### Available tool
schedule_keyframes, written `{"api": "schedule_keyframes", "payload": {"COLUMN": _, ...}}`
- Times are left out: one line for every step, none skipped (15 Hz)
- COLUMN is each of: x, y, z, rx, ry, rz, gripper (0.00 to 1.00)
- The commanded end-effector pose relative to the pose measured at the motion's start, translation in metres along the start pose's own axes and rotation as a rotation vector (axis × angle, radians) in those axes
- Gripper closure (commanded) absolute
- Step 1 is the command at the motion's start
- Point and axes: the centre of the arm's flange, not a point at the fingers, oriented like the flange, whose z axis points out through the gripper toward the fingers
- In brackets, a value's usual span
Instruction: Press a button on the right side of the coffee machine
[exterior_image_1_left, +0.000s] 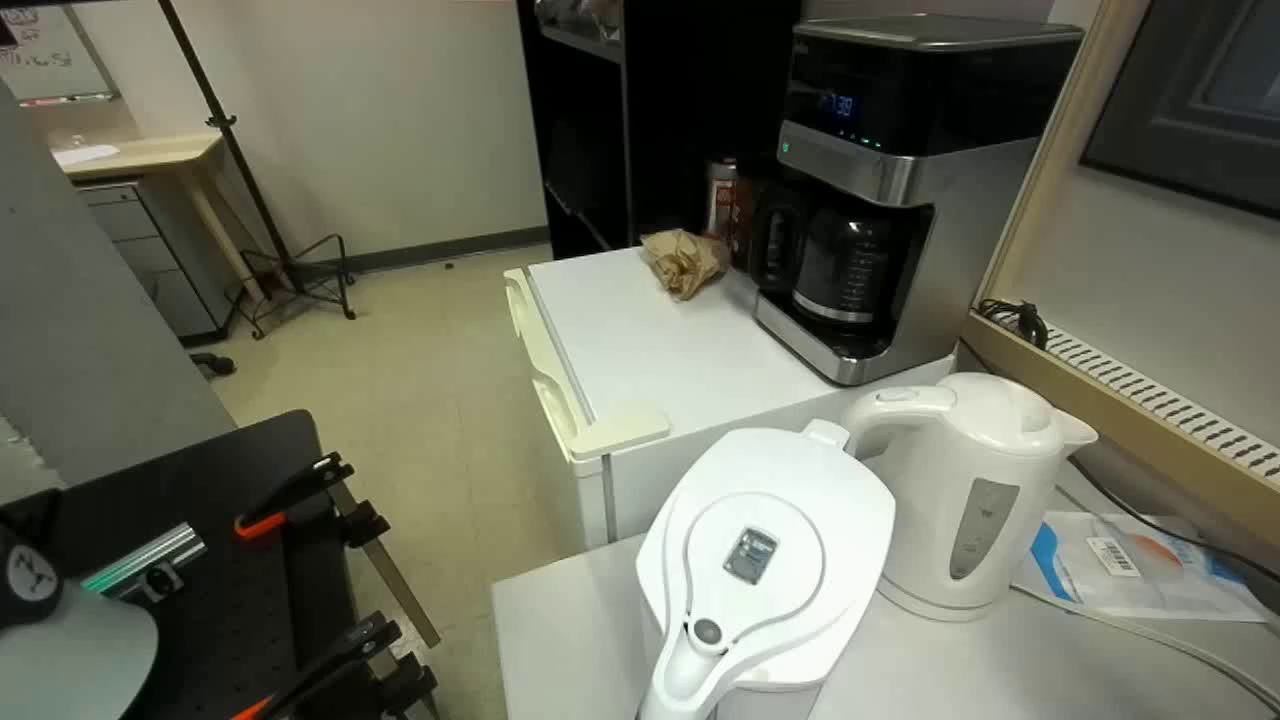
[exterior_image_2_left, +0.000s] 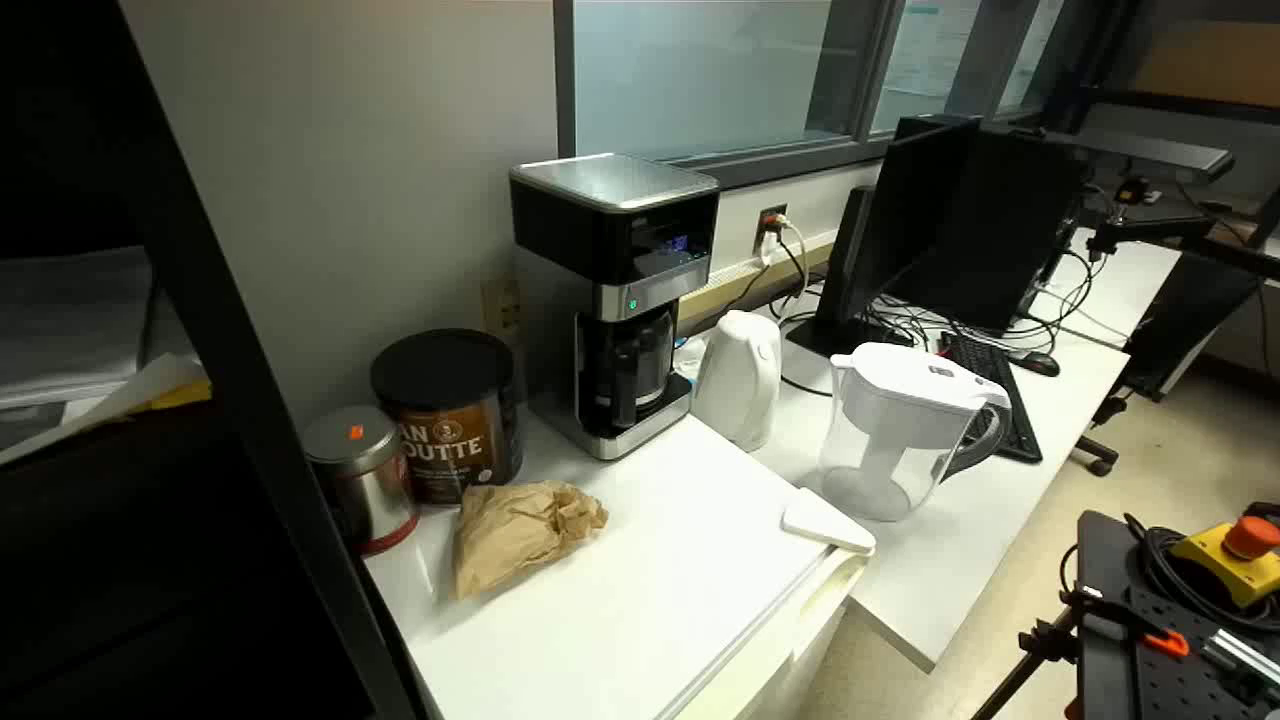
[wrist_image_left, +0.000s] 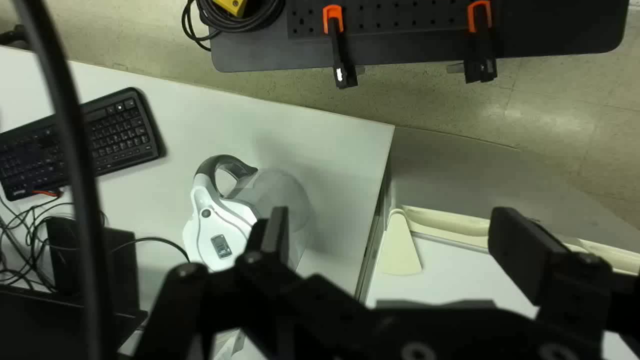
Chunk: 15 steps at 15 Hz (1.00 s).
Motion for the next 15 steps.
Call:
{"api": "schedule_keyframes", "payload": {"x": 0.000, "y": 0.000, "z": 0.000, "rx": 0.000, "ry": 0.000, "rz": 0.000, "gripper": 0.00}}
{"api": "schedule_keyframes", "payload": {"x": 0.000, "y": 0.000, "z": 0.000, "rx": 0.000, "ry": 0.001, "rz": 0.000, "gripper": 0.00}}
{"api": "schedule_keyframes", "payload": {"x": 0.000, "y": 0.000, "z": 0.000, "rx": 0.000, "ry": 0.001, "rz": 0.000, "gripper": 0.00}}
{"api": "schedule_keyframes", "payload": {"x": 0.000, "y": 0.000, "z": 0.000, "rx": 0.000, "ry": 0.001, "rz": 0.000, "gripper": 0.00}}
{"api": "schedule_keyframes", "payload": {"x": 0.000, "y": 0.000, "z": 0.000, "rx": 0.000, "ry": 0.001, "rz": 0.000, "gripper": 0.00}}
{"api": "schedule_keyframes", "payload": {"x": 0.000, "y": 0.000, "z": 0.000, "rx": 0.000, "ry": 0.001, "rz": 0.000, "gripper": 0.00}}
{"api": "schedule_keyframes", "payload": {"x": 0.000, "y": 0.000, "z": 0.000, "rx": 0.000, "ry": 0.001, "rz": 0.000, "gripper": 0.00}}
{"api": "schedule_keyframes", "payload": {"x": 0.000, "y": 0.000, "z": 0.000, "rx": 0.000, "ry": 0.001, "rz": 0.000, "gripper": 0.00}}
{"api": "schedule_keyframes", "payload": {"x": 0.002, "y": 0.000, "z": 0.001, "rx": -0.002, "ry": 0.005, "rz": -0.002, "gripper": 0.00}}
{"api": "schedule_keyframes", "payload": {"x": 0.006, "y": 0.001, "z": 0.004, "rx": -0.004, "ry": 0.008, "rz": -0.006, "gripper": 0.00}}
{"api": "schedule_keyframes", "payload": {"x": 0.011, "y": 0.002, "z": 0.006, "rx": -0.008, "ry": 0.010, "rz": -0.012, "gripper": 0.00}}
{"api": "schedule_keyframes", "payload": {"x": 0.016, "y": 0.003, "z": 0.009, "rx": -0.012, "ry": 0.018, "rz": -0.021, "gripper": 0.00}}
{"api": "schedule_keyframes", "payload": {"x": 0.023, "y": 0.004, "z": 0.012, "rx": -0.019, "ry": 0.026, "rz": -0.031, "gripper": 0.00}}
{"api": "schedule_keyframes", "payload": {"x": 0.030, "y": 0.004, "z": 0.016, "rx": -0.031, "ry": 0.041, "rz": -0.044, "gripper": 0.00}}
{"api": "schedule_keyframes", "payload": {"x": 0.039, "y": 0.004, "z": 0.020, "rx": -0.032, "ry": 0.041, "rz": -0.058, "gripper": 0.00}}
